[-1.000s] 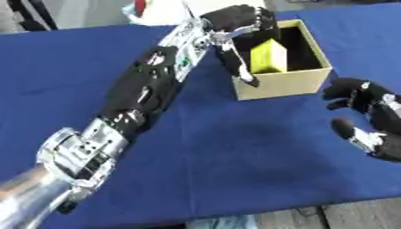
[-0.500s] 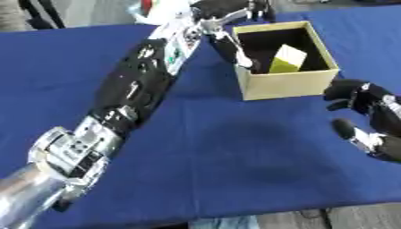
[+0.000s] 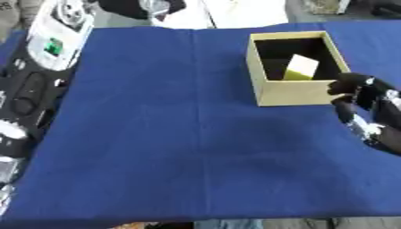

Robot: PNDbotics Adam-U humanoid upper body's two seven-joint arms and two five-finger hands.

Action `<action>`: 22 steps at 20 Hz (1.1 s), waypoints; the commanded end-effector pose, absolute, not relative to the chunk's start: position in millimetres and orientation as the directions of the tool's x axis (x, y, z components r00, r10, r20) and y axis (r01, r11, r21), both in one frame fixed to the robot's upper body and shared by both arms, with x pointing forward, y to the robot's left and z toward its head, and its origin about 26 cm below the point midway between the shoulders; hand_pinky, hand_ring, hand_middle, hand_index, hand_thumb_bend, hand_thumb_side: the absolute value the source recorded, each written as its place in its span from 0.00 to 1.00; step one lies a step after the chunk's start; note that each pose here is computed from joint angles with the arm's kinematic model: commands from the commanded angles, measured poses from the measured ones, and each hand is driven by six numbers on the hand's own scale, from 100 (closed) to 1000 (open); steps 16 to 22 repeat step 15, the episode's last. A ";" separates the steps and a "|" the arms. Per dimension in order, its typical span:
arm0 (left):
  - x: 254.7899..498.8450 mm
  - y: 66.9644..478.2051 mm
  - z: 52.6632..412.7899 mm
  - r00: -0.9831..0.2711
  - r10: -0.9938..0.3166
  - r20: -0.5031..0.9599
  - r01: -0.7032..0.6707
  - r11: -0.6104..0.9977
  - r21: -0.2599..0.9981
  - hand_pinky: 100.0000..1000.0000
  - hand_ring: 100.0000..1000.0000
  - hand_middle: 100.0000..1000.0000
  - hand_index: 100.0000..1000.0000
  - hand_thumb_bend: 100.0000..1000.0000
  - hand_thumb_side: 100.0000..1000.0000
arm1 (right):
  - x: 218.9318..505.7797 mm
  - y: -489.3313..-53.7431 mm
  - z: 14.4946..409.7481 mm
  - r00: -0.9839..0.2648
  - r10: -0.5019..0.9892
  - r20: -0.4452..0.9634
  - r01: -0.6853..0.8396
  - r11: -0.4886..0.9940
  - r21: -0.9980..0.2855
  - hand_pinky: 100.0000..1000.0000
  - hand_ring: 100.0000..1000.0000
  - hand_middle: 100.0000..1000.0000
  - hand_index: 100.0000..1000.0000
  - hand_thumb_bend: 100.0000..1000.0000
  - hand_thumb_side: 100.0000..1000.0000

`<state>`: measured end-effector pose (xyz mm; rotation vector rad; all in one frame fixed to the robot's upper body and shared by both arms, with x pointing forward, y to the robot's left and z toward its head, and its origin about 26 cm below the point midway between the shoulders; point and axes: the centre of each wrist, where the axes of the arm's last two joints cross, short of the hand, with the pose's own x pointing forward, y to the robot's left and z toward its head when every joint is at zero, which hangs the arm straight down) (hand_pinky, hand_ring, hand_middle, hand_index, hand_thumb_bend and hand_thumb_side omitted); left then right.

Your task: Pick up objects on the table and place them in the box.

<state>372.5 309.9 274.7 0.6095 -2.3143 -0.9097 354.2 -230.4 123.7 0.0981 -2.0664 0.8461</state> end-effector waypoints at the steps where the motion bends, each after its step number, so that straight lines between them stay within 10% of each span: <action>1: 346.3 331.3 284.5 -0.716 -0.606 0.347 -0.263 0.695 0.669 0.71 0.58 0.59 0.73 0.60 0.17 | 353.3 -240.4 138.8 -0.644 0.253 0.722 -0.308 0.778 -0.547 0.68 0.76 0.71 0.86 0.20 0.41; 22: 315.9 354.6 194.8 -0.559 -0.491 0.669 -0.227 0.866 0.446 0.69 0.54 0.56 0.71 0.51 0.24 | 349.1 -253.3 154.1 -0.665 0.266 0.698 -0.187 0.845 -0.501 0.67 0.75 0.71 0.86 0.20 0.37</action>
